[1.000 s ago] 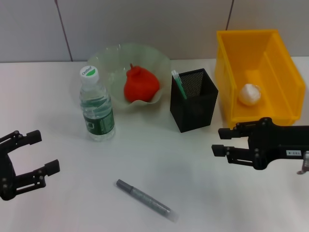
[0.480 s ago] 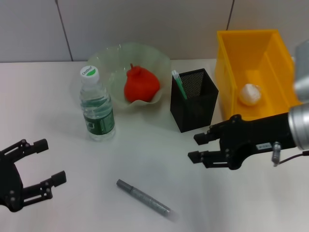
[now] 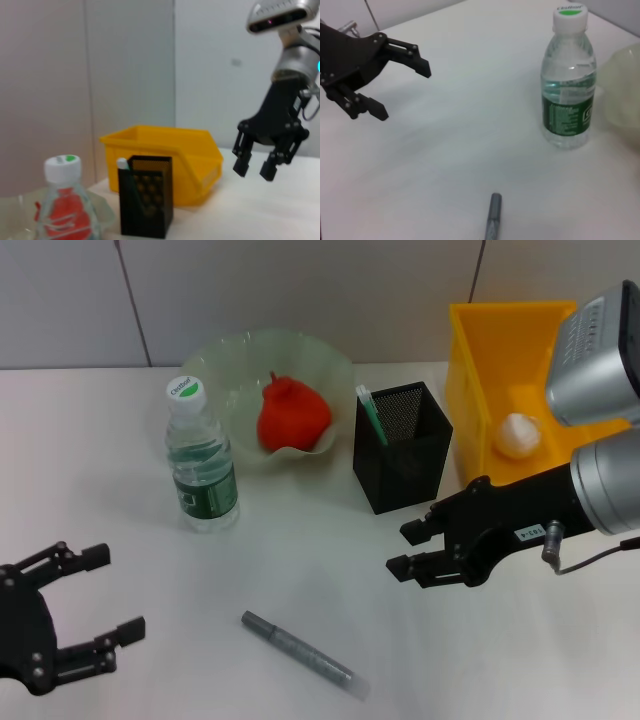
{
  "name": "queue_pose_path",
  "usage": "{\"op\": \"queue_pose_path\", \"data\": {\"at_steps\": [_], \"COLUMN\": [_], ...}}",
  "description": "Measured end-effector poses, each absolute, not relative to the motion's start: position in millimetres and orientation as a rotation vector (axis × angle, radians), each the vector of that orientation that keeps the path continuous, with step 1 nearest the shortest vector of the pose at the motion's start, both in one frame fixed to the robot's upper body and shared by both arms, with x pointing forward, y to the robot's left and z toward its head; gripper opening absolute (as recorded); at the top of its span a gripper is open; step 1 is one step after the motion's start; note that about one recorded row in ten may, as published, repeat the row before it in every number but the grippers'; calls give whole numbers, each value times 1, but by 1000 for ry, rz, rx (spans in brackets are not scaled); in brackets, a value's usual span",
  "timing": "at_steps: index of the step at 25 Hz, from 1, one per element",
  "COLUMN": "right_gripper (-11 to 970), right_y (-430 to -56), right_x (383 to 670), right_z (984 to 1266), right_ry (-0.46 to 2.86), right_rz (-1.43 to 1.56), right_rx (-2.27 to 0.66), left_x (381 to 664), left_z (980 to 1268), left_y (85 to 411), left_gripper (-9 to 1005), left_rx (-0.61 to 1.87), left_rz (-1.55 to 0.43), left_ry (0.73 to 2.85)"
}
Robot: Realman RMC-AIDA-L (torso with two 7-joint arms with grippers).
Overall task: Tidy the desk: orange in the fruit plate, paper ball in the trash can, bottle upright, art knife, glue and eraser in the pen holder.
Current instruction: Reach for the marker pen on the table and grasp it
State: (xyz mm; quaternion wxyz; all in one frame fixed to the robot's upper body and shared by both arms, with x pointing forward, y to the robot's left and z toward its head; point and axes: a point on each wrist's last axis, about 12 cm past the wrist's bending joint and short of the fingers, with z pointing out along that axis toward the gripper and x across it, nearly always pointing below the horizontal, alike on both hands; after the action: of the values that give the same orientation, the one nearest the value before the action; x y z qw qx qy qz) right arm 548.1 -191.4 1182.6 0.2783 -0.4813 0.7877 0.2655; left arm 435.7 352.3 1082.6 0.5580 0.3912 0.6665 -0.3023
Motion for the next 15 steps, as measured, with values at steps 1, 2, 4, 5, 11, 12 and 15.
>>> {"op": "queue_pose_path", "data": {"at_steps": [1,2,4,5,11,12,15], "right_gripper": [450,450,450,450,450,450,450], "right_y": [-191,-193,-202,-216,-255,-261,-285], "right_x": [548,548,549,549,540,538,525], "right_z": [1183,1183,1183,1184,1175,1172,1158], "right_ry": [2114,2120,2142,2174,2199,2193,2141], "right_rz": [712,714,724,746,782,794,911], "right_rx": [-1292,-1285,-1241,-1179,-1046,-1028,-1010], "left_x": [436,440,445,450,469,474,490], "left_z": [1083,1083,1086,1091,1111,1115,1121], "left_y": [352,350,347,345,334,330,315], "left_gripper": [842,842,842,842,842,842,842], "left_rx": [923,976,1075,1137,1336,1379,1528], "left_rz": [-713,-717,-706,-693,-651,-646,-644], "left_ry": [1572,1580,1585,1582,1558,1557,1569]}}
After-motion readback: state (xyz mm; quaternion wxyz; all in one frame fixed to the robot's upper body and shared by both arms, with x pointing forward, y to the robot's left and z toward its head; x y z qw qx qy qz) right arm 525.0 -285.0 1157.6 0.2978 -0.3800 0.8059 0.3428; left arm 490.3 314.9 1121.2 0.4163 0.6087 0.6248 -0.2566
